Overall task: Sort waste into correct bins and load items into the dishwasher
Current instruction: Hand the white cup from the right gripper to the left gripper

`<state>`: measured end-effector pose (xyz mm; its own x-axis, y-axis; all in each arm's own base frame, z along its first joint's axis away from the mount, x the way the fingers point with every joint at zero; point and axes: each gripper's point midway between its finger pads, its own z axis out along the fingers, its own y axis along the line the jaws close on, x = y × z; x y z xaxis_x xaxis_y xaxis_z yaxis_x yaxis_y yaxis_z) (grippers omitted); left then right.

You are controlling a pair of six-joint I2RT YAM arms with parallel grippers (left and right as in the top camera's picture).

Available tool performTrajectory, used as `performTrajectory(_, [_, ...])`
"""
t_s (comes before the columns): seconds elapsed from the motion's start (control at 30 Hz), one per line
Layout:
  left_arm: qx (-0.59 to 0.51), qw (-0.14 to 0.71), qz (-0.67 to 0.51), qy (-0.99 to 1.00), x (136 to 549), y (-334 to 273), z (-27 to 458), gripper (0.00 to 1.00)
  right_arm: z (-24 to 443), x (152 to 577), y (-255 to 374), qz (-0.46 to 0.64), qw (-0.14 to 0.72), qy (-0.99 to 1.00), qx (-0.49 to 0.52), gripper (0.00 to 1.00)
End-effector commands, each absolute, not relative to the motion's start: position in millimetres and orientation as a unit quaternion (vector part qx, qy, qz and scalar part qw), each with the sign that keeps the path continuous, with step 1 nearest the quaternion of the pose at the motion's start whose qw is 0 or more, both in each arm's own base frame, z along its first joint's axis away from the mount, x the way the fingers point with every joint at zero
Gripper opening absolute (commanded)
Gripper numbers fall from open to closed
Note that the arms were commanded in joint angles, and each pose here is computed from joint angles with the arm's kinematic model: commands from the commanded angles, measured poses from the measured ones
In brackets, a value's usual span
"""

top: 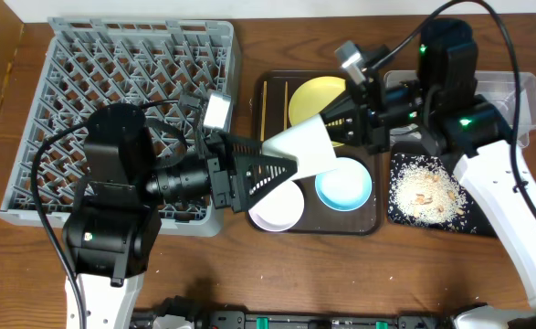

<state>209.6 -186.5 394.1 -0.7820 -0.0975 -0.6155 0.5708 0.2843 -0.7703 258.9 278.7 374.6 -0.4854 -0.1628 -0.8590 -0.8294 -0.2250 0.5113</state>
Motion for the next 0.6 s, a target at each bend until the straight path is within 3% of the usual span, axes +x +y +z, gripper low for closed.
performTrajectory(0.0, [0.185, 0.279, -0.597, 0.729, 198, -189, 404, 0.99, 378, 255, 287, 0.651, 0.247, 0.572, -0.434, 0.01])
performTrajectory(0.27, [0.204, 0.261, -0.616, 0.715, 186, -191, 409, 0.71, 375, 267, 292, 0.635, 0.265, 0.596, -0.414, 0.01])
performTrajectory(0.37, [0.203, 0.261, -0.615, 0.715, 187, -191, 408, 0.7, 375, 266, 293, 0.637, 0.259, 0.597, -0.412, 0.01])
performTrajectory(0.47, [0.198, 0.266, -0.61, 0.72, 191, -191, 407, 0.62, 375, 262, 296, 0.639, 0.255, 0.595, -0.415, 0.01])
performTrajectory(0.5, [0.194, 0.27, -0.607, 0.722, 193, -190, 406, 0.59, 375, 262, 297, 0.639, 0.255, 0.594, -0.416, 0.04])
performTrajectory(0.53, [0.191, 0.273, -0.603, 0.725, 194, -190, 405, 0.58, 375, 262, 297, 0.638, 0.257, 0.595, -0.416, 0.13])
performTrajectory(0.57, [0.187, 0.277, -0.599, 0.728, 197, -189, 404, 0.58, 376, 263, 296, 0.637, 0.26, 0.594, -0.416, 0.29])
